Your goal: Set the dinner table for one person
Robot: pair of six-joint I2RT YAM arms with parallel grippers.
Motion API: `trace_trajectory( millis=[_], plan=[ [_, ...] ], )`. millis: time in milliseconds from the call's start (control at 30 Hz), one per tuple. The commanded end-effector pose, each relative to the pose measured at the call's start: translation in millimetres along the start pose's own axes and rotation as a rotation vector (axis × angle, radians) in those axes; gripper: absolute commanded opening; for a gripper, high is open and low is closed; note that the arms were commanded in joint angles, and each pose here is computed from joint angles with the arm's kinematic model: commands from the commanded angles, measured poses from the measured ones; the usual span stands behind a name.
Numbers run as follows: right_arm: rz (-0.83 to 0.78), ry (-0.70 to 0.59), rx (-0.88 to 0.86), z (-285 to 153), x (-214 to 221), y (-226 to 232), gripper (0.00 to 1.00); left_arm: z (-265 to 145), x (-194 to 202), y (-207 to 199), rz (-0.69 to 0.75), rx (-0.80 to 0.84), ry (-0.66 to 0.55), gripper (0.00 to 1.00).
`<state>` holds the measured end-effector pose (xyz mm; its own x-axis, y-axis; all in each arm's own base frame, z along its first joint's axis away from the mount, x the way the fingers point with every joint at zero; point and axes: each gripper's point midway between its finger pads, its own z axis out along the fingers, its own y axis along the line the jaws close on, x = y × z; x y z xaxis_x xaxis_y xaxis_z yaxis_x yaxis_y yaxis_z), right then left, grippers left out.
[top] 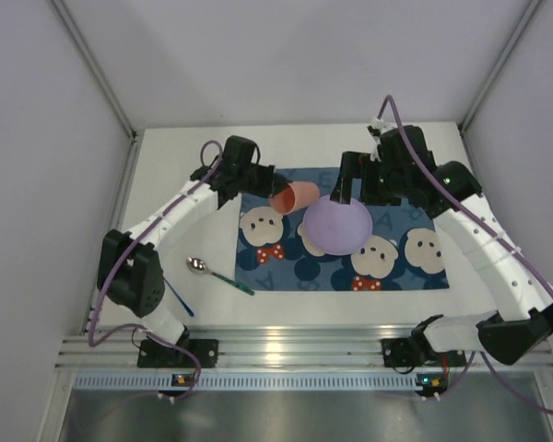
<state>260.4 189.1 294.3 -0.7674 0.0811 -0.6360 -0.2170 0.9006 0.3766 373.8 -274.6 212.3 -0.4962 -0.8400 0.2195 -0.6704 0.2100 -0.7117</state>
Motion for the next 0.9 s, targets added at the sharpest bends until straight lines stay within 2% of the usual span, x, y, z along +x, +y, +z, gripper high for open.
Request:
trace_trajectory(
  millis=[0,33,67,167,300,467,633,767,833,867],
  plan=[
    [-0.050,-0.061,0.066,14.1,-25.8,2.3,1.00,-23.9,48.3,-105.5,-0.073,0.303,0.165,0.00],
    [-0.058,-0.068,0.070,16.2,-28.8,8.1,1.00,-11.0,51.6,-106.9,-0.079,0.291,0.179,0.00],
    [-0.061,-0.062,0.076,20.7,-28.7,10.4,1.00,-16.6,60.5,-121.5,-0.078,0.319,0.205,0.00],
    [-0.073,-0.043,0.116,35.4,-27.3,19.3,1.00,-14.8,77.9,-132.7,-0.058,0.332,0.228,0.00],
    [-0.110,-0.032,0.200,55.5,-30.6,20.9,1.00,-15.8,98.4,-127.5,-0.034,0.306,0.245,0.00],
    [-0.145,-0.089,0.306,63.1,-55.1,13.4,0.96,-20.5,111.7,-120.4,-0.019,0.284,0.288,0.00],
    [-0.179,-0.146,0.467,63.4,-75.4,-4.3,0.83,-30.3,113.0,-119.9,-0.008,0.288,0.302,0.00],
    [-0.200,-0.159,0.542,65.2,-78.6,-12.4,0.63,-31.0,116.6,-117.9,-0.010,0.289,0.331,0.00],
    [-0.219,-0.155,0.582,69.0,-74.6,-16.8,0.45,-31.5,118.9,-117.9,-0.022,0.293,0.351,0.00],
    [-0.219,-0.151,0.584,70.1,-73.8,-17.2,0.39,-31.3,118.6,-118.2,-0.025,0.294,0.351,0.00]
  ],
)
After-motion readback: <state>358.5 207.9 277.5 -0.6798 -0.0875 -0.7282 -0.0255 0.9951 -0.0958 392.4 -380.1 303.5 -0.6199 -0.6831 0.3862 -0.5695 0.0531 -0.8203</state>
